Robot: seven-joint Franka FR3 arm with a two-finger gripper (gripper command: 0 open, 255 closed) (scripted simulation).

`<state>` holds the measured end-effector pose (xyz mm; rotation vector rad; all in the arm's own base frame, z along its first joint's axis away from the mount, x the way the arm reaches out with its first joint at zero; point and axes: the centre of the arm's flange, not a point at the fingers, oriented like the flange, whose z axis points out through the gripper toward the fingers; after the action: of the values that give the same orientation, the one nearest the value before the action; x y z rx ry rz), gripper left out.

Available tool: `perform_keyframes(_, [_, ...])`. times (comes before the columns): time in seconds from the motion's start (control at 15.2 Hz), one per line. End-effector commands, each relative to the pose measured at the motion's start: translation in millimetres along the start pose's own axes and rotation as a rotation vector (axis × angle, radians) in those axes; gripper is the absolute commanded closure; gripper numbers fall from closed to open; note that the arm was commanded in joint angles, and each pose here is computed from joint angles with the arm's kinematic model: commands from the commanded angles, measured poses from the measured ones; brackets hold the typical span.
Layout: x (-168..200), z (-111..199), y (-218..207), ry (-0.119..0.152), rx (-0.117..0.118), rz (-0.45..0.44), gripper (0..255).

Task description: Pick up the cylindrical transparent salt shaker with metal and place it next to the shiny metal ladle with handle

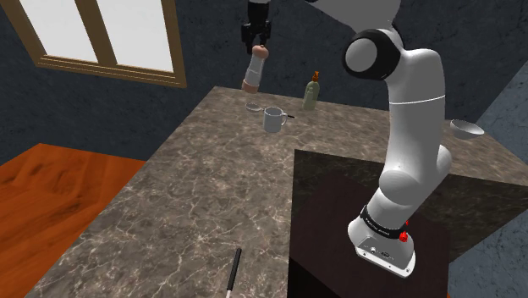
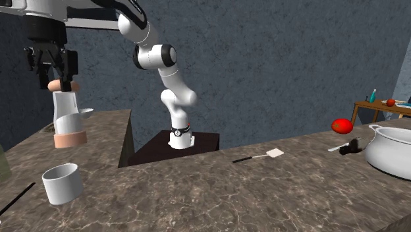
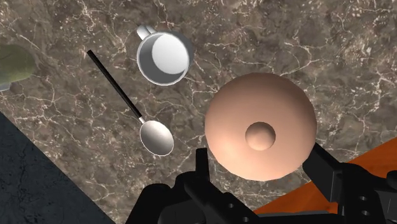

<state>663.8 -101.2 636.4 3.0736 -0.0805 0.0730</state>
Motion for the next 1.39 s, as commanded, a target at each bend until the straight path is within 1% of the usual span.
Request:
perform_keyframes(0.0, [0.0, 9.9, -1.1, 0.001, 0.000, 0.000, 255])
perform_keyframes(1.32, [-5.1, 115.1, -8.0, 0.001, 0.000, 0.000, 255])
